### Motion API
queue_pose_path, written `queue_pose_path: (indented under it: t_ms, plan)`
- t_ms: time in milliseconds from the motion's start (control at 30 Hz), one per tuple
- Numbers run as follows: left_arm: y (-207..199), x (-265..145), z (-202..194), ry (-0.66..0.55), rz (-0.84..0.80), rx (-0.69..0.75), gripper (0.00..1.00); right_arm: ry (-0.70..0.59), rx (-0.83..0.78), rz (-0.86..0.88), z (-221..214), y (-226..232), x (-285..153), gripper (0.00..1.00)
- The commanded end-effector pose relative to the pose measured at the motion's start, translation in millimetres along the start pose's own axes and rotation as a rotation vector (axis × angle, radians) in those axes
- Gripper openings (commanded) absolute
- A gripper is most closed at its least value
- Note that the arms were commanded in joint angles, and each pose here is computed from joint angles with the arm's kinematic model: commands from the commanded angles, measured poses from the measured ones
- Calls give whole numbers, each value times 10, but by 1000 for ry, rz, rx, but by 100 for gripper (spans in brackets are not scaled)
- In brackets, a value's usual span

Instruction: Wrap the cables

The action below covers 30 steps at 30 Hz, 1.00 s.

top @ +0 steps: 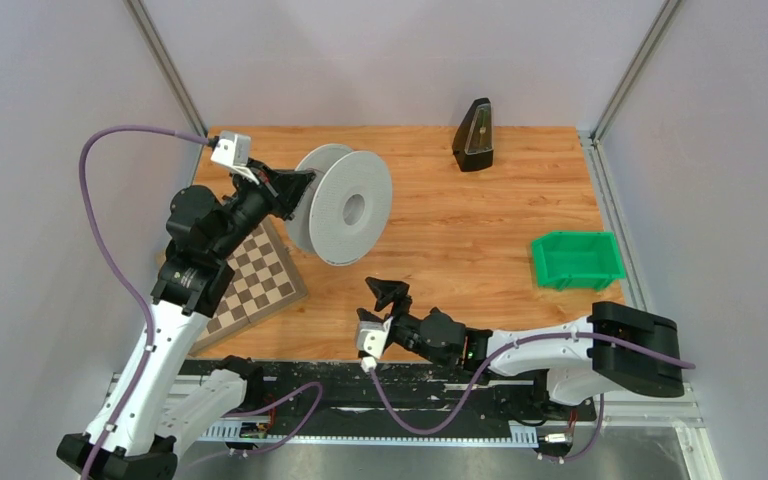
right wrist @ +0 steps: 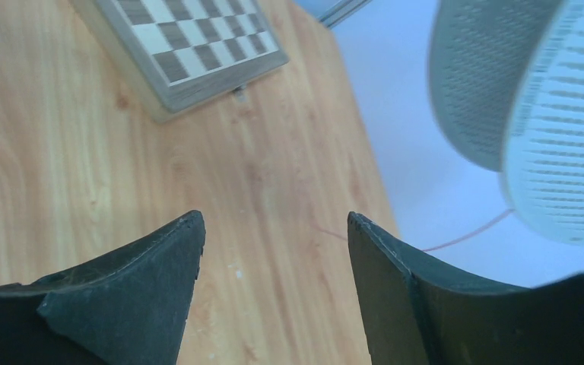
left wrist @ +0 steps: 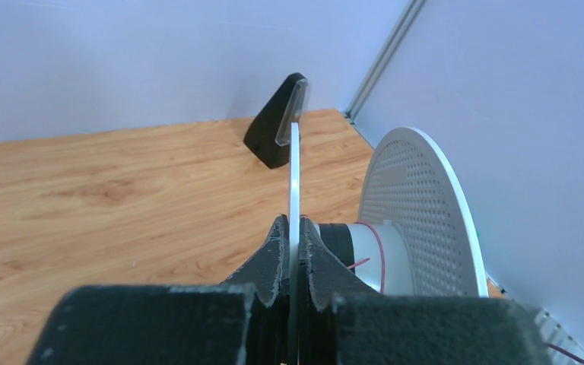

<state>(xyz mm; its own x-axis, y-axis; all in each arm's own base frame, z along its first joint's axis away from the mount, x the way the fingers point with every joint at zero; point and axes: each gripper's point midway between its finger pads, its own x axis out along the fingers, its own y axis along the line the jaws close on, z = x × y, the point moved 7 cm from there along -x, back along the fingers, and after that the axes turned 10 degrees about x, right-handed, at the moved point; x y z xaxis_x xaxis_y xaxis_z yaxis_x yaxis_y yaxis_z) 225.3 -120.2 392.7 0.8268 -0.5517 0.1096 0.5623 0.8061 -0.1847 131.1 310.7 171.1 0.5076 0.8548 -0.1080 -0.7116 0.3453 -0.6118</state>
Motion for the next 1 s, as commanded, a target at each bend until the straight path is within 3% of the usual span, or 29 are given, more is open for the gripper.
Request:
queue_pose_path:
  t_ms: [0, 200, 467, 700, 967]
  plan:
    - [-153, -121, 358, -34, -35, -27, 0, -73, -183, -117, 154, -247, -113, 72]
    - [-268, -241, 577, -26, -41, -100, 0, 14, -453, -135, 122, -275, -94, 75]
    - [-399, -393, 683, -43, -98, -138, 0, 72, -599, -85, 113, -159, 124, 75]
    - [-471, -439, 722, -35, -143, -153, 0, 114, -673, -125, 65, -173, 358, 79]
    - [-469, -483, 728, -31, -125, -156, 0, 206, -650, -132, -62, -196, 594, 79]
